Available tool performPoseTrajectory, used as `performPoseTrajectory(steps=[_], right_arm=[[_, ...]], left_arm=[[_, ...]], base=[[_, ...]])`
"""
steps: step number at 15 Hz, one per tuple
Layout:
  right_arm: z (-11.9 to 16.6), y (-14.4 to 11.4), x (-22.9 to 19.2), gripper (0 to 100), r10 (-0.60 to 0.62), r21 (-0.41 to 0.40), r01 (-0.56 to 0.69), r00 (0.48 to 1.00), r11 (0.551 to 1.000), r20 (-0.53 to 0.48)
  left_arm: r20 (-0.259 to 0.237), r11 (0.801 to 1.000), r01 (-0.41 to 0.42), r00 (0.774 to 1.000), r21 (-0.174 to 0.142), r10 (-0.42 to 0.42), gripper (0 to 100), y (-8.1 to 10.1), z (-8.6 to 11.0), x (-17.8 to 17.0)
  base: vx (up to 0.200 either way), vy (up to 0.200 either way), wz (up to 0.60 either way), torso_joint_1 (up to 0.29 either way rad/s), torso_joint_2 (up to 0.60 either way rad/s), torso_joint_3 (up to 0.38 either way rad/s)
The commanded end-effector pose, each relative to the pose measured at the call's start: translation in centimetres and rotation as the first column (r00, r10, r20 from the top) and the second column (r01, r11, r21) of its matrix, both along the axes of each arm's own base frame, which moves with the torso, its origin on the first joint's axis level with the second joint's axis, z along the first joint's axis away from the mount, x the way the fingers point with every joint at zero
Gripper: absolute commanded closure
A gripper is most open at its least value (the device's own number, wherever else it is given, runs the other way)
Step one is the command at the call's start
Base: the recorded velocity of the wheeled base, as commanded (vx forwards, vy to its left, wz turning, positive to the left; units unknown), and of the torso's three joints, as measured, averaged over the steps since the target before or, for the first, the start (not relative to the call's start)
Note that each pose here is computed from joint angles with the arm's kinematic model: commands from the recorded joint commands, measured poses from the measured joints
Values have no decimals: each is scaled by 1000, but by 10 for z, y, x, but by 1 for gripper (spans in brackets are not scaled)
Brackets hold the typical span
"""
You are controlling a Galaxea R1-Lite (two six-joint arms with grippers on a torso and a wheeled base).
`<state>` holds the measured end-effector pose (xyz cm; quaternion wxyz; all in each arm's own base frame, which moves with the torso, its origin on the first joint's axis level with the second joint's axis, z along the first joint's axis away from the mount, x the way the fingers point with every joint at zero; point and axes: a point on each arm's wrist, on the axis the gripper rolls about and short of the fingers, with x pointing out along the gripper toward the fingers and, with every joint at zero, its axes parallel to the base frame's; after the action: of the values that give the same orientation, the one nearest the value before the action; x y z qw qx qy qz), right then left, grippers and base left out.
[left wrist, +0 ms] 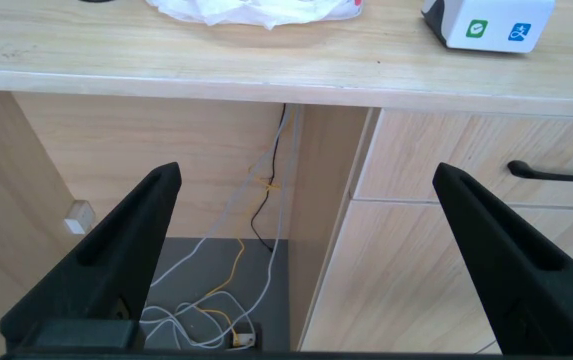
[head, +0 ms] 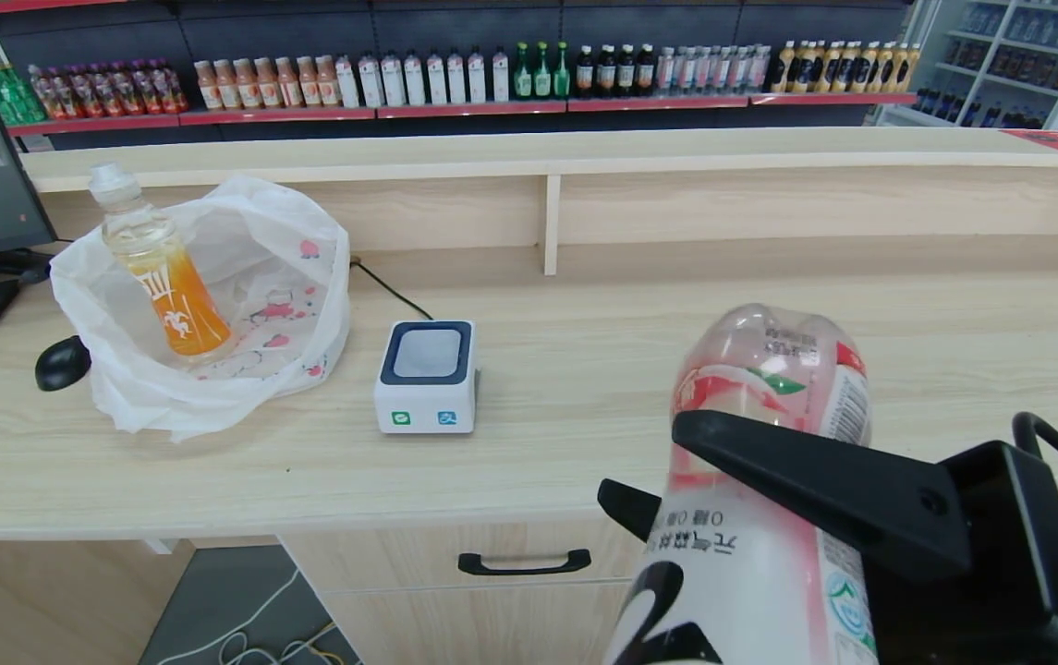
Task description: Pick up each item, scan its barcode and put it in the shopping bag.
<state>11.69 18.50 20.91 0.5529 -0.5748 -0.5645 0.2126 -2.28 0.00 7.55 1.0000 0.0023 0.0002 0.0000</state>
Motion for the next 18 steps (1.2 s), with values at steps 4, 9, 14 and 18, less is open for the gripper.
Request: performPoseTrajectory(steps=[4,9,14,18], right_arm=[[-2,2,1,100,-1,-7,1,1000,1000,-1],[-3,5,3,100,5,-7,-5,1000,1000,-21],[-10,4,11,100,49,34,-43,975,999,-216],[-21,4,16,100,133,105,-94,873,990,-469]], left_arm=[[0,1000,0,1000,0,0,0,0,0,0],[0,1000,0,1000,0,0,0,0,0,0],[0,1000,0,1000,0,0,0,0,0,0],[0,1000,0,1000,0,0,0,0,0,0]], base=[[0,0,0,0,0,0],[0,0,0,0,0,0],[0,0,0,0,0,0],[0,0,0,0,0,0]])
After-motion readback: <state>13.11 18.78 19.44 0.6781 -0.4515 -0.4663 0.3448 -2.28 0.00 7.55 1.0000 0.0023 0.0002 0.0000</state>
